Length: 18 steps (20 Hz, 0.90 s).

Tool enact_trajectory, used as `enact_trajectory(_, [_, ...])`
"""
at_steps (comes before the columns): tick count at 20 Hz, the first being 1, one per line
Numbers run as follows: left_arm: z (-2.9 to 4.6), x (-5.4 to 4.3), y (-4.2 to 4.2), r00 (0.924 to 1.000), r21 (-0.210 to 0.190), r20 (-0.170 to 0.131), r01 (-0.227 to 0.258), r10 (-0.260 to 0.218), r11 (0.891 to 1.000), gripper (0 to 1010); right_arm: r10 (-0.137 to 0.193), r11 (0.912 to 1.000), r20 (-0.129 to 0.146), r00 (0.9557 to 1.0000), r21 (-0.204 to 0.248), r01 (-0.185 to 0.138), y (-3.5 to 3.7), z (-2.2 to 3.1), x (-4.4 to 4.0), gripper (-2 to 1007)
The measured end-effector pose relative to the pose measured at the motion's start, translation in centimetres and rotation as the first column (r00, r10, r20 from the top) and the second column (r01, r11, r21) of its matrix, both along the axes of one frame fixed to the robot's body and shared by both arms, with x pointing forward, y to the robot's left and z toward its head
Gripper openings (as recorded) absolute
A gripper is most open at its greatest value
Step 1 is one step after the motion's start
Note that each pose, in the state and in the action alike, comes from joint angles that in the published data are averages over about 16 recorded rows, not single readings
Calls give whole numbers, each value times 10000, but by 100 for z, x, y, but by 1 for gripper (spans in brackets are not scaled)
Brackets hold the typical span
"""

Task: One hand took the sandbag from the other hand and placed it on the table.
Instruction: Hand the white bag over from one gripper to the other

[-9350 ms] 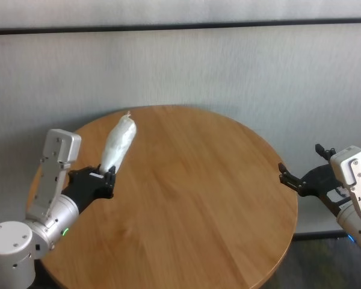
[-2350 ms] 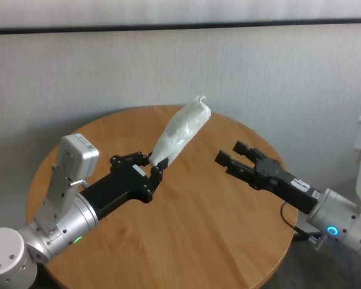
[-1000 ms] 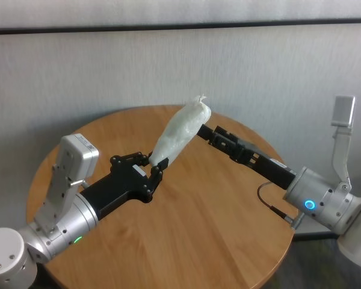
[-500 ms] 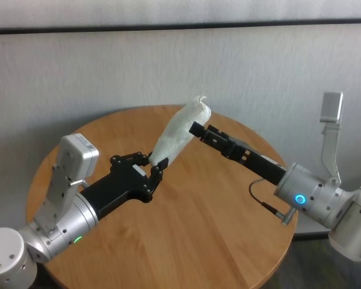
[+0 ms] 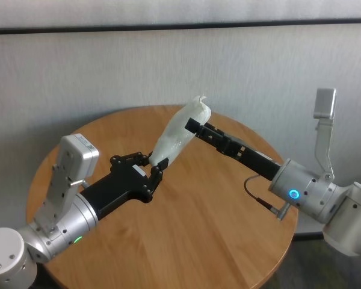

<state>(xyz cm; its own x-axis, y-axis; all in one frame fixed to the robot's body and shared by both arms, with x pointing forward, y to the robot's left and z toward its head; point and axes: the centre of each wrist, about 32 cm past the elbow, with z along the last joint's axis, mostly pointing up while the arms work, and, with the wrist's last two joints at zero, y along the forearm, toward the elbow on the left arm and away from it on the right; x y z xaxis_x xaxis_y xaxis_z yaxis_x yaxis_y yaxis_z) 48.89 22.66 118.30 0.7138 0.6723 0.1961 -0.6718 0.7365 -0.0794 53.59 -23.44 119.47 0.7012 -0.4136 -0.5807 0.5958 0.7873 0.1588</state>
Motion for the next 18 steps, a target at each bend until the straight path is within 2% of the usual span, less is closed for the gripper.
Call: enact_trajectory(18, [0,0,0,10000,-1,0,0,0,10000,204,31,10000,42,10000,-11,-31,138,53,95,1003])
